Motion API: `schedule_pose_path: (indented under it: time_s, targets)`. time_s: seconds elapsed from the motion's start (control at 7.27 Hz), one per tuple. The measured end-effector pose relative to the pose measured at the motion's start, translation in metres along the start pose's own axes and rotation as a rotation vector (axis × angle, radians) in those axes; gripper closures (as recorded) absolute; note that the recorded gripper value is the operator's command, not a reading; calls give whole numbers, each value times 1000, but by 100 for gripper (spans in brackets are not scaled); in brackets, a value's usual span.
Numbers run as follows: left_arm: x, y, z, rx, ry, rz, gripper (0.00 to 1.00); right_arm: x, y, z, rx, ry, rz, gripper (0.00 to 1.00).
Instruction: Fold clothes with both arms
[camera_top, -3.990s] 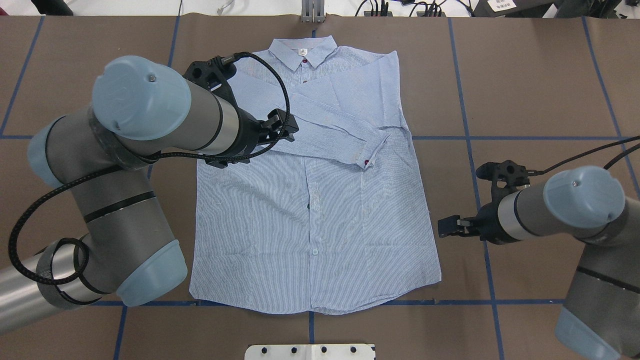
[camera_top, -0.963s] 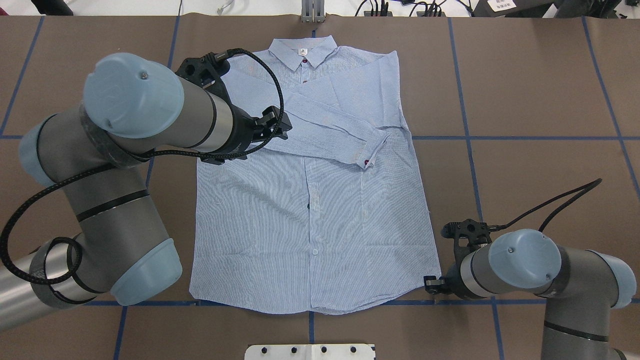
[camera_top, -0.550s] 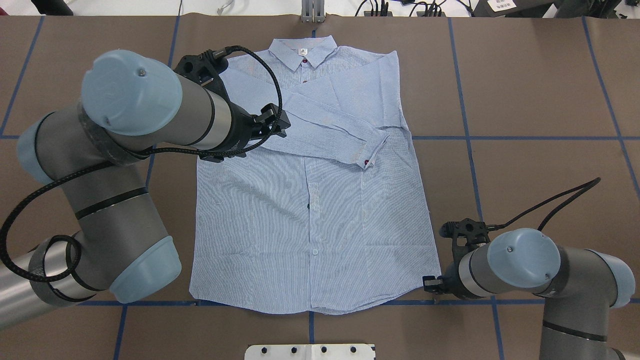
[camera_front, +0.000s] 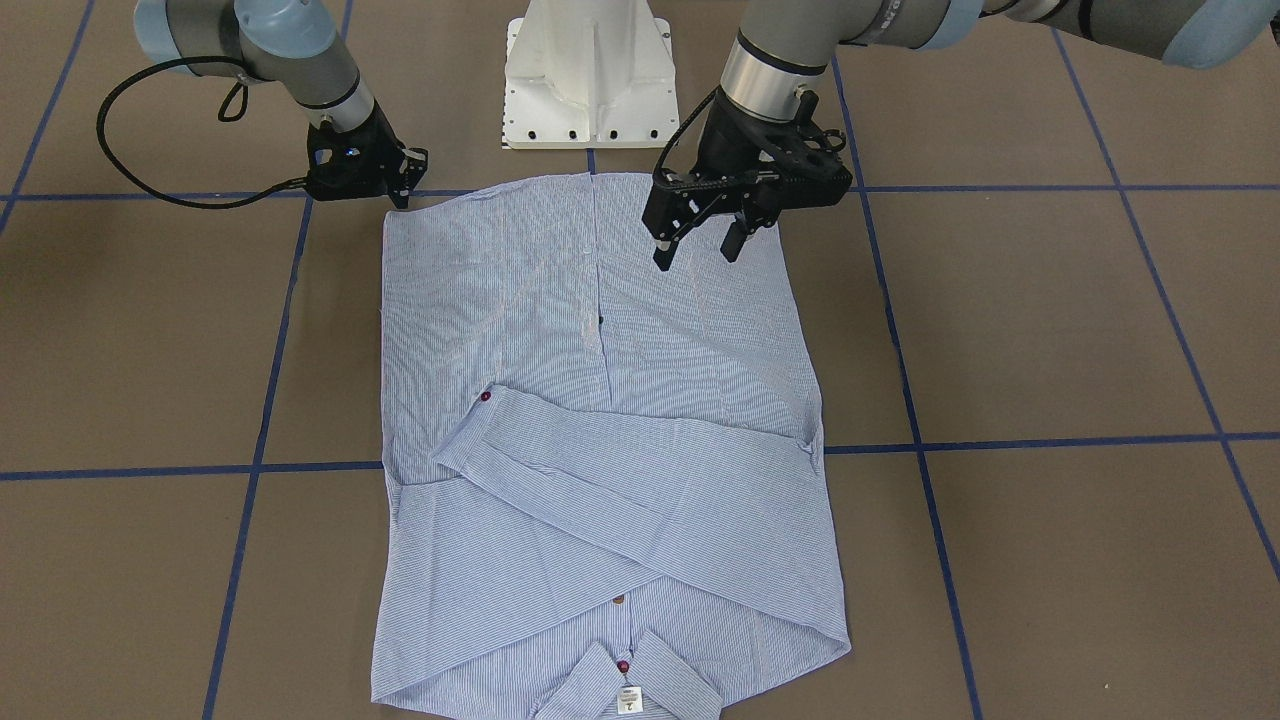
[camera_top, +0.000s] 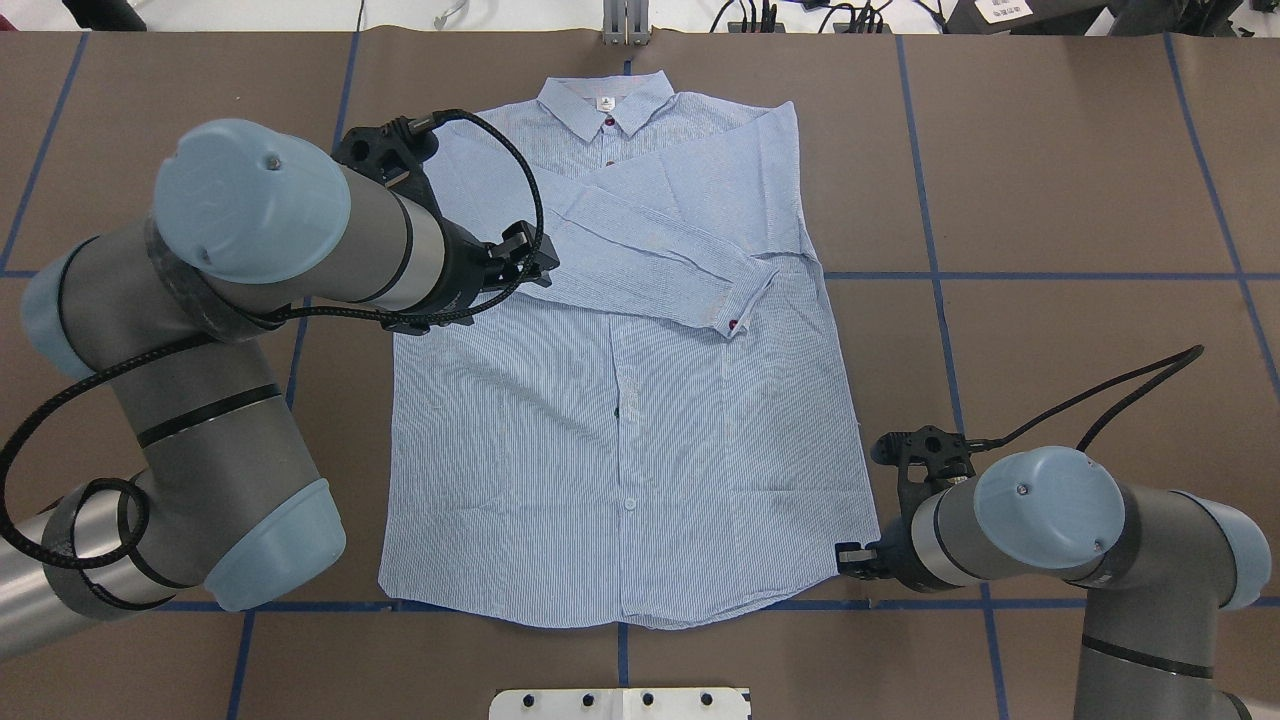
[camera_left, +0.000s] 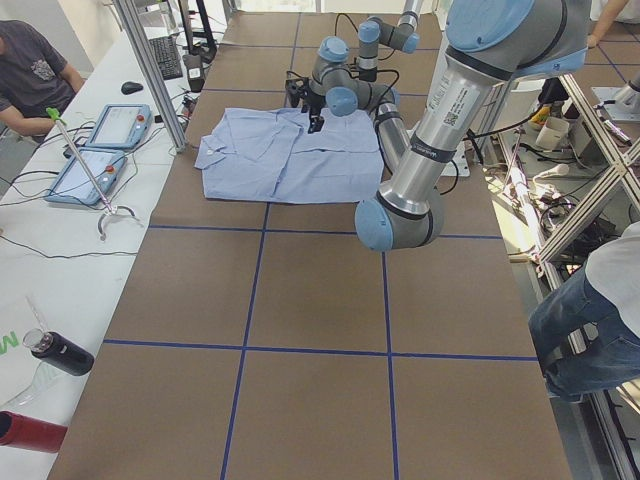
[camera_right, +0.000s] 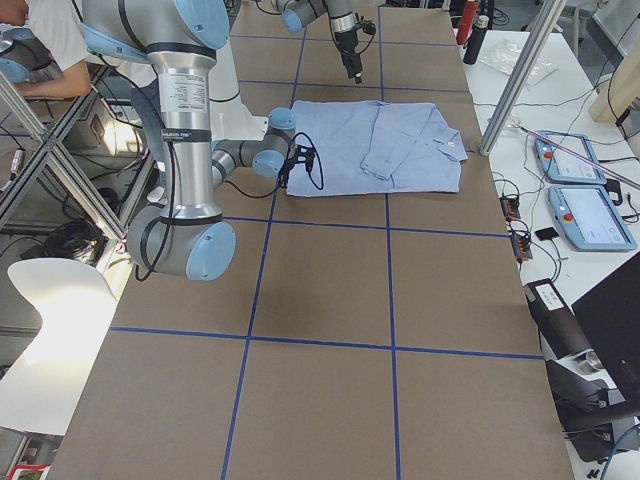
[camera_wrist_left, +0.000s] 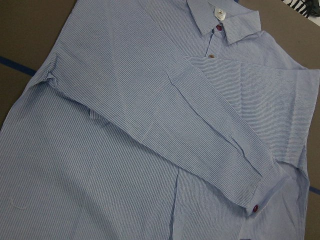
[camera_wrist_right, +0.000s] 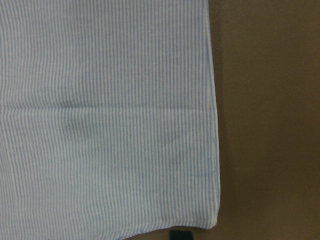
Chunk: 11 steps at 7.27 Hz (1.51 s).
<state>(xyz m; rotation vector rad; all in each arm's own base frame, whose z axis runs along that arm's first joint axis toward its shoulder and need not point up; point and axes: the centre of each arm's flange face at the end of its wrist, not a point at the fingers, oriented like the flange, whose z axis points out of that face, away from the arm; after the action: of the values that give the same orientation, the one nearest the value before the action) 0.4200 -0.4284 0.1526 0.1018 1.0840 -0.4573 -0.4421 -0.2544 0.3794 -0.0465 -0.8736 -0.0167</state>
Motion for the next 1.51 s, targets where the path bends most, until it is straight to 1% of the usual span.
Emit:
schedule_pose_path:
  time_s: [0.14,0.28,0.41,0.69,0.96,1.24,1.38,1.51]
  targets:
    - [-2,0,1,0,-3,-1,13,0,-2,-3,3,3,5,34]
    - [-2,0,0,-1,-3,-1,13,2,-5,-3,4,17,13,26]
    - [-2,1,0,-2,-2,0,13,3,-9,-3,3,25,21,25]
    - [-1,1,0,-1,-1,0,13,2,-15,0,-1,31,30,30]
    - [-1,1,0,0,0,0,13,-4,-21,12,-6,38,35,37]
    - [0,1,-1,0,2,1,13,-4,-24,17,-8,46,41,37]
    - [0,1,-2,0,3,1,13,-3,-25,17,-9,48,42,43]
    - [0,1,-2,0,4,1,13,-3,-25,18,-11,52,44,55]
